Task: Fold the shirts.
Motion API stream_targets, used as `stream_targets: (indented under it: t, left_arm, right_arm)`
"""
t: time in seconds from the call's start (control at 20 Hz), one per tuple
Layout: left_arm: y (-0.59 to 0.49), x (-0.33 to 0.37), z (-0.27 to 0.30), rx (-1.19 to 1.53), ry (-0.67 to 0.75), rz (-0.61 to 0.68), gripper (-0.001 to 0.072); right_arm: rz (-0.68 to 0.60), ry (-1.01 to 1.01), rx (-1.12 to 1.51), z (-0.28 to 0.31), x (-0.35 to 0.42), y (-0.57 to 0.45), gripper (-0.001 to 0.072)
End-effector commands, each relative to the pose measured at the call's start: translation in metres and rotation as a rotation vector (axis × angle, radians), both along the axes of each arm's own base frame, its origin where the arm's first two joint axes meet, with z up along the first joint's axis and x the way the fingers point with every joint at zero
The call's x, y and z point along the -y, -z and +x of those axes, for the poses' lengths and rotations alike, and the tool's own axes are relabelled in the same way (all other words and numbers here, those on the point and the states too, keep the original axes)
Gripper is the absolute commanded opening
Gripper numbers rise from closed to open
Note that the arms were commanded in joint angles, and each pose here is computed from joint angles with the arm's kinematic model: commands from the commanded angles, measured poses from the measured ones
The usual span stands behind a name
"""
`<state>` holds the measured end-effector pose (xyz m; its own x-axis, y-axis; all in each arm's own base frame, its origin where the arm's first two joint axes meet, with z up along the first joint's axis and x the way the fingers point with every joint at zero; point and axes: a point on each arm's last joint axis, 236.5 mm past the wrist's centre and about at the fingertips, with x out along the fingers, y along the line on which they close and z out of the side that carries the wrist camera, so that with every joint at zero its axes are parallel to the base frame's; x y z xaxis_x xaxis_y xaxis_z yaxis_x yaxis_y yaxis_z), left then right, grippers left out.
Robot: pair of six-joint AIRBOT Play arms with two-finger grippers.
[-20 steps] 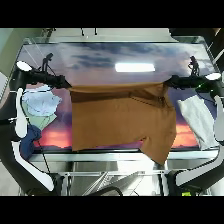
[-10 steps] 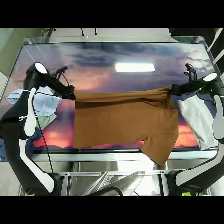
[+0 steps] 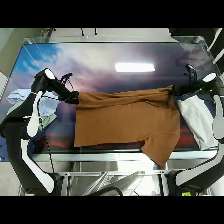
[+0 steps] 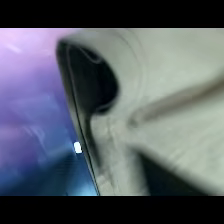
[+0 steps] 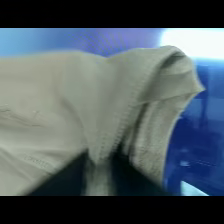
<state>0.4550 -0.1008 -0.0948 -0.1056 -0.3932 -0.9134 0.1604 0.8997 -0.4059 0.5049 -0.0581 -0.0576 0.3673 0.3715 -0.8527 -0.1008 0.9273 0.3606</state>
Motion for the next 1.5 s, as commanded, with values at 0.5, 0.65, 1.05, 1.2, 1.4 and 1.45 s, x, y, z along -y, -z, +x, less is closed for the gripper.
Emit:
stream_targets:
  t: [0.5, 0.65, 1.05, 1.2, 1.4, 1.45]
  left_arm:
    - [-0.006, -0.021, -0.151, -0.312, -0.049, -0.026, 0.0594]
    - [0.013, -0.012, -0.212, -0.367, -0.075, -0.035, 0.0594]
    - [0.017, 0.044, -0.23, -0.247, -0.183, -0.291, 0.0594]
    - [0.012, 0.052, -0.228, -0.222, -0.163, -0.346, 0.0087]
    - [-0.006, 0.056, -0.208, -0.159, -0.12, -0.382, 0.0013]
    - [-0.008, 0.056, -0.203, -0.146, -0.117, -0.383, 0.0013]
  right_arm:
    - [0.099, 0.185, -0.069, -0.093, 0.033, -0.098, 0.0348]
    - [0.114, 0.28, -0.088, -0.132, 0.047, -0.096, 0.0347]
    - [0.171, 0.527, -0.153, -0.218, 0.066, -0.064, 0.0348]
    - [0.213, 0.574, -0.224, -0.246, 0.056, -0.038, 0.0348]
    - [0.292, 0.628, -0.41, -0.29, 0.019, 0.007, 0.035]
    - [0.319, 0.632, -0.451, -0.3, 0.007, 0.016, 0.035]
